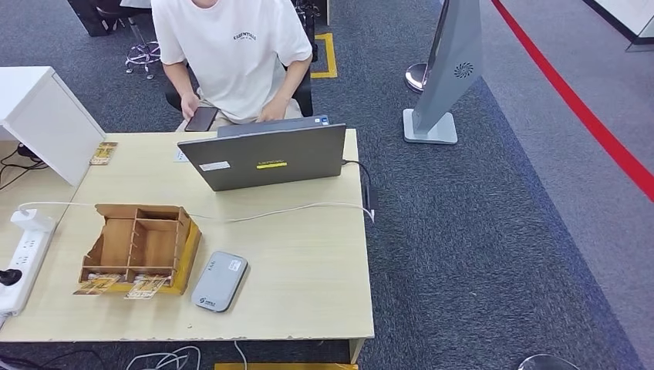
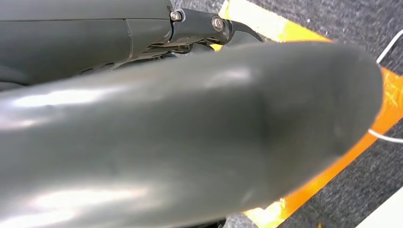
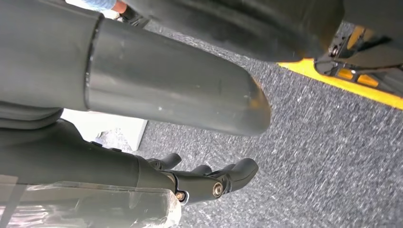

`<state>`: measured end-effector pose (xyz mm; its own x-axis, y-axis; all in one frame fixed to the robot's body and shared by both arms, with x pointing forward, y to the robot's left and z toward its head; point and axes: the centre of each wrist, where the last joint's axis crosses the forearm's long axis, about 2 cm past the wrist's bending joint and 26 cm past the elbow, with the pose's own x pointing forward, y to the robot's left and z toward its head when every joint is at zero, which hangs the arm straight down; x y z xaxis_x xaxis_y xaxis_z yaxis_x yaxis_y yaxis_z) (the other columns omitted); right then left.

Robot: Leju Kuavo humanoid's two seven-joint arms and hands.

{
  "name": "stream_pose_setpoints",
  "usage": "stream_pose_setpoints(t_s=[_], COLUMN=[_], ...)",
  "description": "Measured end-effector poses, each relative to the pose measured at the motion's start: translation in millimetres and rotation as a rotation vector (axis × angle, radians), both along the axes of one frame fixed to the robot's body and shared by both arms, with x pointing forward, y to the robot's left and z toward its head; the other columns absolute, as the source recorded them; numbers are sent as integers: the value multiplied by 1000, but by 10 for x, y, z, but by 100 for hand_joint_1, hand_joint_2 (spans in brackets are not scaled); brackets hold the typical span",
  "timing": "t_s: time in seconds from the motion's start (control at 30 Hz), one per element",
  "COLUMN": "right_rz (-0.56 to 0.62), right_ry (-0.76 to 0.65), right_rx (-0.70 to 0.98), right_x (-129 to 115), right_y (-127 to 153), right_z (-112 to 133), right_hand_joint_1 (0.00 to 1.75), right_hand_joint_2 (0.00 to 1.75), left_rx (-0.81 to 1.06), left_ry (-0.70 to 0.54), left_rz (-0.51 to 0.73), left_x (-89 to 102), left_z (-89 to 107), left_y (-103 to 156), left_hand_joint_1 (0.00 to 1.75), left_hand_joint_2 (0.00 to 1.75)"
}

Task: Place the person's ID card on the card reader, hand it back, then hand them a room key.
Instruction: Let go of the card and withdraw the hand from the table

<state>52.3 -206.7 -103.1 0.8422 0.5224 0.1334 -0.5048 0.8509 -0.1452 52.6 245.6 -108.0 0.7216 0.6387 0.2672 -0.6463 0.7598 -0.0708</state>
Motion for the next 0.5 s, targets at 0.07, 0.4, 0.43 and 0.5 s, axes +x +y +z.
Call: stream_pose_setpoints(t_s=[0.07, 0.4, 0.43, 0.5], right_rz=[0, 0, 0, 0], right_ry=[1, 3, 3, 3], right_rx=[-1, -2, -2, -2], right_x=[0, 0, 0, 0], right_y=[0, 0, 0, 0], right_z=[0, 0, 0, 0], right_hand_joint_1=[0, 0, 0, 0], right_hand_joint_2=[0, 0, 0, 0], left_rx=[-1, 0, 0, 0], left_ry=[0, 0, 0, 0], left_rz=[-2, -4, -4, -4], left_x=[0, 0, 0, 0], left_z=[0, 0, 0, 0], left_y=[-4, -3, -3, -3], left_hand_joint_1=[0, 0, 0, 0], left_hand_joint_2=[0, 0, 0, 0])
